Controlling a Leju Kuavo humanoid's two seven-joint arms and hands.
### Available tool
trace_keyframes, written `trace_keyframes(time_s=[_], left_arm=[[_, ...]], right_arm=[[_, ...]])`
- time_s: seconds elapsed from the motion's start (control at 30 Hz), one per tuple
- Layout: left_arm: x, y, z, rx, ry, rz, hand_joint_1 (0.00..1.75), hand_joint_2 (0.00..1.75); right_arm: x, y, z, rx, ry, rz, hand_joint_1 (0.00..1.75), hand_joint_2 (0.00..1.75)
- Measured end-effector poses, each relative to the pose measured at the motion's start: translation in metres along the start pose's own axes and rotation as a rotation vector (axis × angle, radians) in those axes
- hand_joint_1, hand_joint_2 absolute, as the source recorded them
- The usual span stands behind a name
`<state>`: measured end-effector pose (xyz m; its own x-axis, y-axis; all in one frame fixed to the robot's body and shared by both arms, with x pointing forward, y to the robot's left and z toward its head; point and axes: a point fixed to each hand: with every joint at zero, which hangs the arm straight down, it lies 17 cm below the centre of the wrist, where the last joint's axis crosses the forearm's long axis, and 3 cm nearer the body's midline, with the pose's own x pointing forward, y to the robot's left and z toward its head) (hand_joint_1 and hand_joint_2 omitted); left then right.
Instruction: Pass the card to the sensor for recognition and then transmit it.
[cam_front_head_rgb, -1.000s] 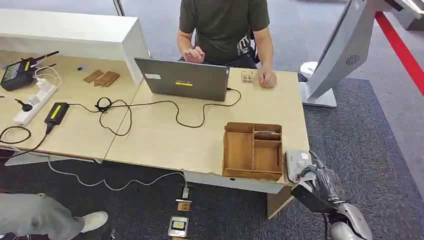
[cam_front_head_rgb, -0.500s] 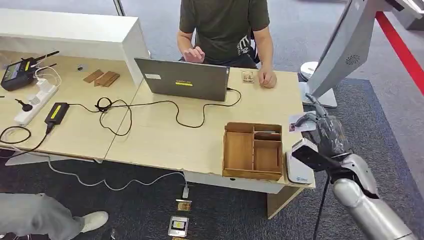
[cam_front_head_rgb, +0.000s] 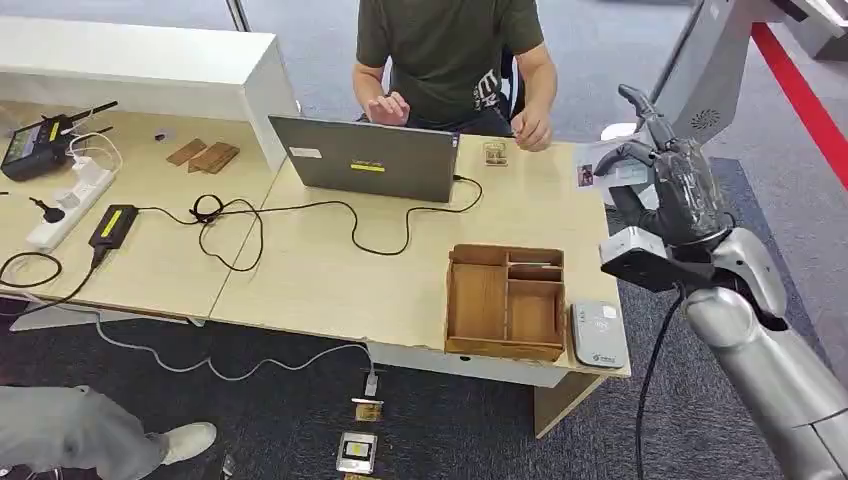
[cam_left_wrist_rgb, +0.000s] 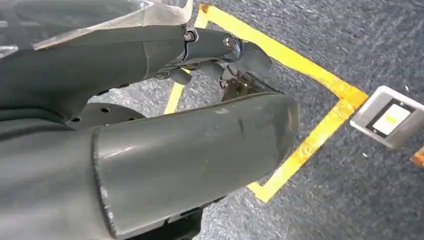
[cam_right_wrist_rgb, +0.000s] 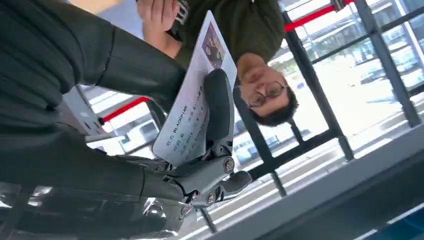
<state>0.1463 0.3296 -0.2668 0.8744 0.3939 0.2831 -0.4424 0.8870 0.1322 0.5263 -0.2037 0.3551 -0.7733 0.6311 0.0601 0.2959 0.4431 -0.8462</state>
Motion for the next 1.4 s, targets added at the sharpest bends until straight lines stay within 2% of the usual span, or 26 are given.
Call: trace_keyframes(time_s=[0.17, 0.3, 0.5, 0.67, 0.9, 1.33, 1.37, 1.4], left_arm=[[0.006, -0.008, 0.001, -0.043, -0.034, -0.033, 0.0, 0.0], [0.012, -0.012, 0.002, -0.074, -0.064, -0.063, 0.0, 0.0], [0.015, -0.014, 0.003, -0.09, -0.083, -0.101, 0.0, 0.0], [0.018, -0.018, 0.004, -0.101, -0.087, -0.124, 0.0, 0.0], [0.022, -0.024, 0.005, -0.123, -0.1, -0.144, 0.0, 0.0], [0.014, -0.021, 0.004, -0.116, -0.089, -0.15, 0.0, 0.0], [0.013, -0.02, 0.004, -0.115, -0.088, -0.151, 0.0, 0.0], [0.012, -0.02, 0.004, -0.115, -0.086, -0.151, 0.0, 0.0]], right_arm=[[0.012, 0.017, -0.044, 0.03, -0.087, 0.076, 1.75, 1.75], [0.013, 0.04, -0.081, 0.104, -0.078, 0.121, 1.75, 1.75], [0.013, 0.078, -0.112, 0.248, -0.009, 0.155, 1.75, 1.75], [0.014, 0.111, -0.118, 0.368, 0.056, 0.19, 1.75, 1.75], [0.003, 0.135, -0.11, 0.464, 0.143, 0.211, 1.75, 1.75], [-0.019, 0.151, -0.086, 0.545, 0.203, 0.247, 1.75, 1.75], [-0.02, 0.151, -0.085, 0.547, 0.205, 0.249, 0.3, 1.75], [-0.022, 0.152, -0.083, 0.549, 0.208, 0.25, 0.0, 1.75]])
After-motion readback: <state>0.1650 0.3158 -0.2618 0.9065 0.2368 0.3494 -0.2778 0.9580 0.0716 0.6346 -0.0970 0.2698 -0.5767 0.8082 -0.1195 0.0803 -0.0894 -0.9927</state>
